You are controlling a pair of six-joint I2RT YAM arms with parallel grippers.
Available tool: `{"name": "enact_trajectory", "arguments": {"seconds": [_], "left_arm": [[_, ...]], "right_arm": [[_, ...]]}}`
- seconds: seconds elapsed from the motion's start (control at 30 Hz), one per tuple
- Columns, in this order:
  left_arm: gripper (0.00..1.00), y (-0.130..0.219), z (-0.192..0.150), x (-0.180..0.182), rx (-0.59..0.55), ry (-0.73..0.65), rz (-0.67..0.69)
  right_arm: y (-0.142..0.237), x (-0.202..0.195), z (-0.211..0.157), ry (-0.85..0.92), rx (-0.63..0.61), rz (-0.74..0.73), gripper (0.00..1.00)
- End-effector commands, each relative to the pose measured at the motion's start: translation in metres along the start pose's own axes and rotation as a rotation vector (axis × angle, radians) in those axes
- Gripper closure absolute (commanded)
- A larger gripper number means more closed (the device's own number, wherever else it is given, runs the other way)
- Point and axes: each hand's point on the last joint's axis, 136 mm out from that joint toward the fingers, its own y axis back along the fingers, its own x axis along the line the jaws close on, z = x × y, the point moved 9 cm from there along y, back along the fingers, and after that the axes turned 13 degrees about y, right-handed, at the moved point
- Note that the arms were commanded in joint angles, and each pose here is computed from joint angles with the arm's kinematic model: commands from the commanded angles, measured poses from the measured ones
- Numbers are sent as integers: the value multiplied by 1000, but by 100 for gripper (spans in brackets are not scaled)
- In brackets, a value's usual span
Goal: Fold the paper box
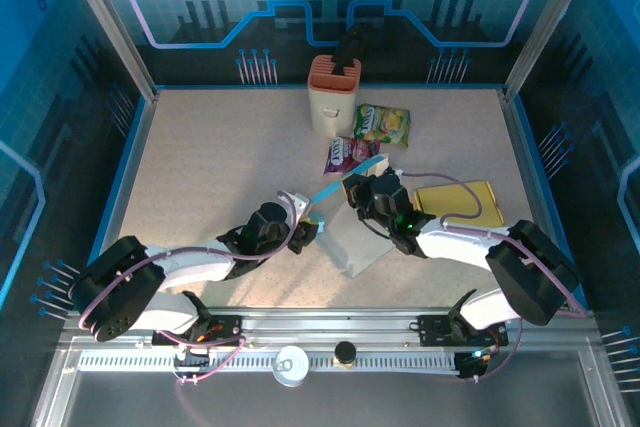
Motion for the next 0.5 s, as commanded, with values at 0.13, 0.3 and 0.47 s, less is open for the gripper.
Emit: {"name": "enact_trajectory", "arguments": {"seconds": [0.13,0.3,0.47], "left_arm": [[60,-1,13,0,-98,46,17],[61,-4,9,3,-90,48,36],[66,-5,7,5,-92,61,51]], "right_arm": [[-2,-13,-14,43,21,15,100],[-5,-18,-15,63,0,32,100],[-7,-28,-20,70,-44,97,100]]}}
